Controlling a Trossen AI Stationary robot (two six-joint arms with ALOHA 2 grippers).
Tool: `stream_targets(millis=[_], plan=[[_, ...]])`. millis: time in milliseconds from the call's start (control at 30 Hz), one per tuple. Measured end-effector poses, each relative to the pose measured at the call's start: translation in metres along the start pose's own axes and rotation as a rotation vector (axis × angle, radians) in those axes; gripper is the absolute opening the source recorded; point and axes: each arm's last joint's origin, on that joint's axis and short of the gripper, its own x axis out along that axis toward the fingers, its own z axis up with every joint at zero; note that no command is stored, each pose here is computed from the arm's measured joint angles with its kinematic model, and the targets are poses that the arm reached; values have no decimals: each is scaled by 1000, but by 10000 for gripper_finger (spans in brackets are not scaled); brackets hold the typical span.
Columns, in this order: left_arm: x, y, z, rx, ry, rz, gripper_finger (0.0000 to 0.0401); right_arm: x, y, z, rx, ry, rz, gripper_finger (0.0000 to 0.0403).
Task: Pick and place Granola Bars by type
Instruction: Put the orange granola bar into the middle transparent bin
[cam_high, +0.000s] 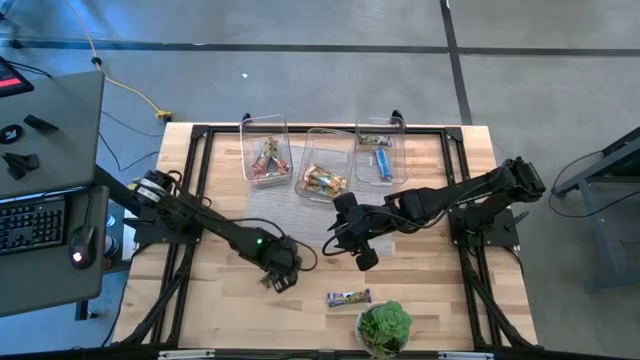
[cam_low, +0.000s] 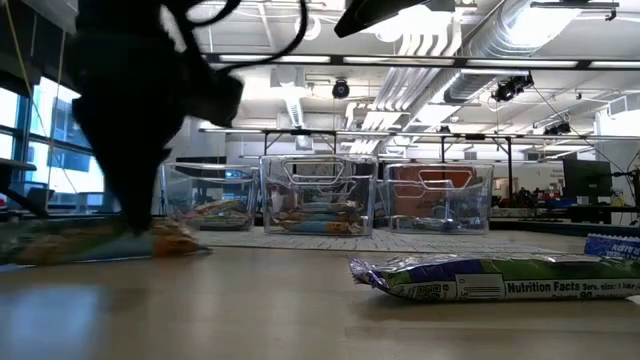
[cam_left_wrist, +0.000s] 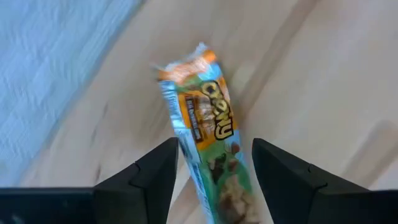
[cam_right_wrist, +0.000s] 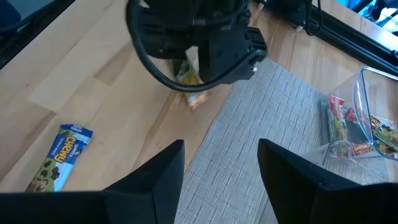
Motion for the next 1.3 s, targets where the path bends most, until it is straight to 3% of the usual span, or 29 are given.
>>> stream_targets(millis=[400,933,1300], plan=[[2,4,-4,83,-58,82,200,0,0,0,2,0,0,188],[-22,-21,12,161,-135,-36,191,0,0,0,2,1,0,188],[-9,-14,4,209,-98,-42,167,0,0,0,2,1,0,188]])
